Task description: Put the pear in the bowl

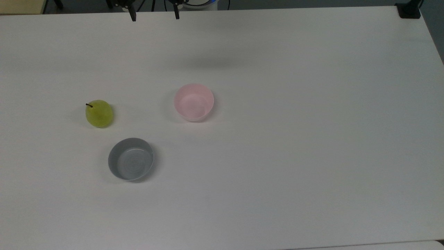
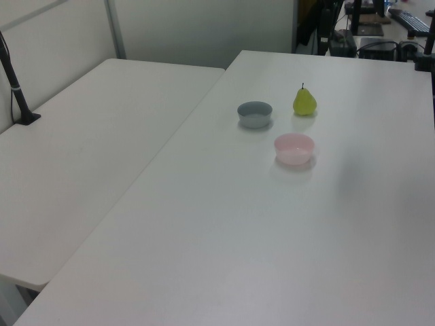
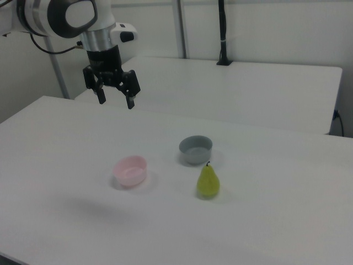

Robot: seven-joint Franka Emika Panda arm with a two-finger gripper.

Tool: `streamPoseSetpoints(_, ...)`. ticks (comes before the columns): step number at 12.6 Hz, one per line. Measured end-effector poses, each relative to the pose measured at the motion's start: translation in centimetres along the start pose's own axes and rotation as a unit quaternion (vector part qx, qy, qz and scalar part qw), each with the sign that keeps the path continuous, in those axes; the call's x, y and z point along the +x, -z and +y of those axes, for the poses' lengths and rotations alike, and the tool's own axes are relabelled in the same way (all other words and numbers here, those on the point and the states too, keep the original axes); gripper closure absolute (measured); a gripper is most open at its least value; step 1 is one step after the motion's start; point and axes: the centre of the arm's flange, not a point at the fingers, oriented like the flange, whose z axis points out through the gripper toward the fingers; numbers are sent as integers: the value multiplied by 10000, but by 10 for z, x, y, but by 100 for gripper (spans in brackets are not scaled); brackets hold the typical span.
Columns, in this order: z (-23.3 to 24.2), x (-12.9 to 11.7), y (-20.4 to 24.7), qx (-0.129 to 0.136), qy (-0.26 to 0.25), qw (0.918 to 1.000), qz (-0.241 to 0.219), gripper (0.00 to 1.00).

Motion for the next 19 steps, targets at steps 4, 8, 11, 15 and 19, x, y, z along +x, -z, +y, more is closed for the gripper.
streamPoseSetpoints(4, -1, 0, 0, 1, 5, 10000, -8, 0)
streamPoseSetpoints(8, -1, 0, 0, 2, 6, 10000, -8, 0)
streamPoseSetpoints(11, 0, 0, 0, 1, 2, 10000, -8, 0)
streamPoseSetpoints(15, 5, -1, 0, -3, 215, 9998, -7, 0)
streamPoseSetpoints(19, 38, -7, 0, -19, 992, 9951, -7, 0)
